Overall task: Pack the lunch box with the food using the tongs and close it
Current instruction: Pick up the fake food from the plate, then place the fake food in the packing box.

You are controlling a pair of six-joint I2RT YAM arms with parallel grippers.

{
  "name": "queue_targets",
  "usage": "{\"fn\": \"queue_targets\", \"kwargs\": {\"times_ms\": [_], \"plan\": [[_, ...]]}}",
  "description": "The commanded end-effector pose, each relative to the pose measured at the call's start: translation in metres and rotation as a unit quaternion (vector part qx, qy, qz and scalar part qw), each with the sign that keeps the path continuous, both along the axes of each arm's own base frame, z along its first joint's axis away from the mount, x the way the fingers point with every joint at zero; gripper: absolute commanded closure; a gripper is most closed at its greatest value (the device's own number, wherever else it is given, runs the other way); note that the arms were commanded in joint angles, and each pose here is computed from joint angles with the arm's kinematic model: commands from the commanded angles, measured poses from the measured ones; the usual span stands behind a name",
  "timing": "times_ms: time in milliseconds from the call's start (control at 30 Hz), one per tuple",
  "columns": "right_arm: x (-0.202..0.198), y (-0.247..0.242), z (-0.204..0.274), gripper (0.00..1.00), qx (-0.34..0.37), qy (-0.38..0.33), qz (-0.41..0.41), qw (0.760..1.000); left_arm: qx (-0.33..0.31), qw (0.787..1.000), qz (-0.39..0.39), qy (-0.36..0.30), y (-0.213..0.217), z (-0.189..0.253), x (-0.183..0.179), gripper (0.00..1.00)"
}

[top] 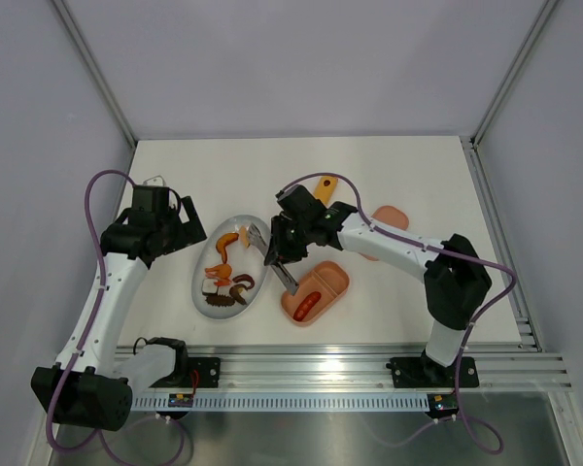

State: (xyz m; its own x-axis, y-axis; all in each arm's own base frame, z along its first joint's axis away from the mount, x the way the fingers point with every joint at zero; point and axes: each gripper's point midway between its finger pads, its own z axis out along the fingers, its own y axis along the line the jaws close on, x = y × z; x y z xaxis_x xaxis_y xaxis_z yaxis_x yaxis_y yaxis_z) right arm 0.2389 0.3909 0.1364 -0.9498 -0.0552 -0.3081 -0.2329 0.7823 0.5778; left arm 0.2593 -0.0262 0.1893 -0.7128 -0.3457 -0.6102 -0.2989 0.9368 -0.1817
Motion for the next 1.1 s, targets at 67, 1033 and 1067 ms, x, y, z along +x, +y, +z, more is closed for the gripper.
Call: {"fn": "queue_targets", "kwargs": {"times_ms": [67,1033,1067], "plan": [[-0.003,-0.004,0.023,1.00,0.009,-0.029,0.008,1.000,-0.007,1.000,-0.005,-0.022,-0.002,0.005,0.005,0.01],[-0.090,-0.161,0.056,1.00,-0.092,-0.068,0.026,0.993,-0.018,1.000,-0.009,-0.024,-0.007,0.010,0.012,0.01],[-0.094,-0.166,0.054,1.00,-0.096,-0.060,0.019,0.993,-0.019,1.000,-0.008,-0.023,-0.007,0.010,0.012,0.01]]}}
